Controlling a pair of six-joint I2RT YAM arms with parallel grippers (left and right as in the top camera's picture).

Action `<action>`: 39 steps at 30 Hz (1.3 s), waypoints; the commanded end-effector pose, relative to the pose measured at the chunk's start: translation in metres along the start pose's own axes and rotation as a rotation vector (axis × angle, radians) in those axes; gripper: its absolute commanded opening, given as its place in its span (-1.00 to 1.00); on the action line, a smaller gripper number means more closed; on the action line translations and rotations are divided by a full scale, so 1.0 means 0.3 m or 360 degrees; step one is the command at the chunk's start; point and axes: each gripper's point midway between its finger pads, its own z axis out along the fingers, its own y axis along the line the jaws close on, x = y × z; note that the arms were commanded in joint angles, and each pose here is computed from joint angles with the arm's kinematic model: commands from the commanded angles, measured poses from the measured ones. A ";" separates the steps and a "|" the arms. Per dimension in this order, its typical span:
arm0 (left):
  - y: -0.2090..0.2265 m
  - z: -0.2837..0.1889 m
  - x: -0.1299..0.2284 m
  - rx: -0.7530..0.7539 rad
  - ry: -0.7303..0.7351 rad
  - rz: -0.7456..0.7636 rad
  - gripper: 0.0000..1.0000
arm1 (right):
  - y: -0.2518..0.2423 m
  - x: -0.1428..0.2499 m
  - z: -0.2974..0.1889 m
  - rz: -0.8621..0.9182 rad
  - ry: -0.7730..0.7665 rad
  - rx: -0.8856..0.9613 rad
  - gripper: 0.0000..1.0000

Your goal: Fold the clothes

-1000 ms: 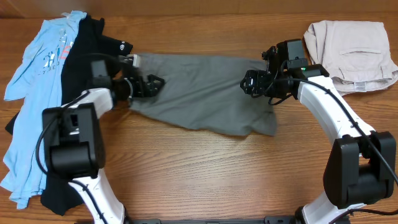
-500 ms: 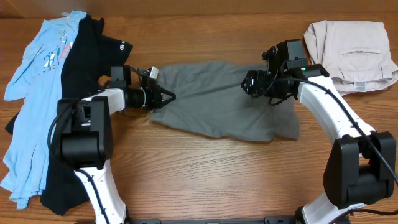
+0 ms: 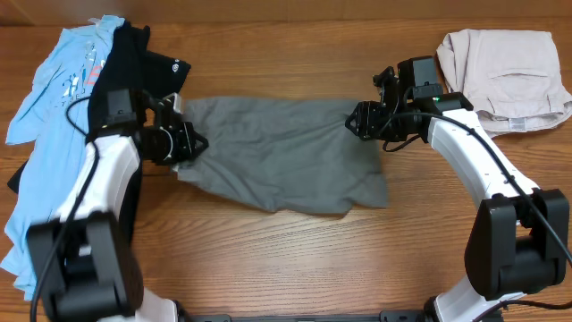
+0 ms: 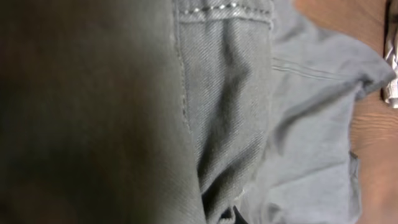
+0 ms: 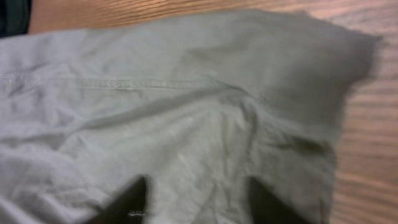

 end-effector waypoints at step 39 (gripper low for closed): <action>-0.392 -0.148 0.011 -0.0374 -0.0091 0.0498 -0.92 | 0.093 0.270 0.369 0.0273 0.0400 -0.0129 -0.92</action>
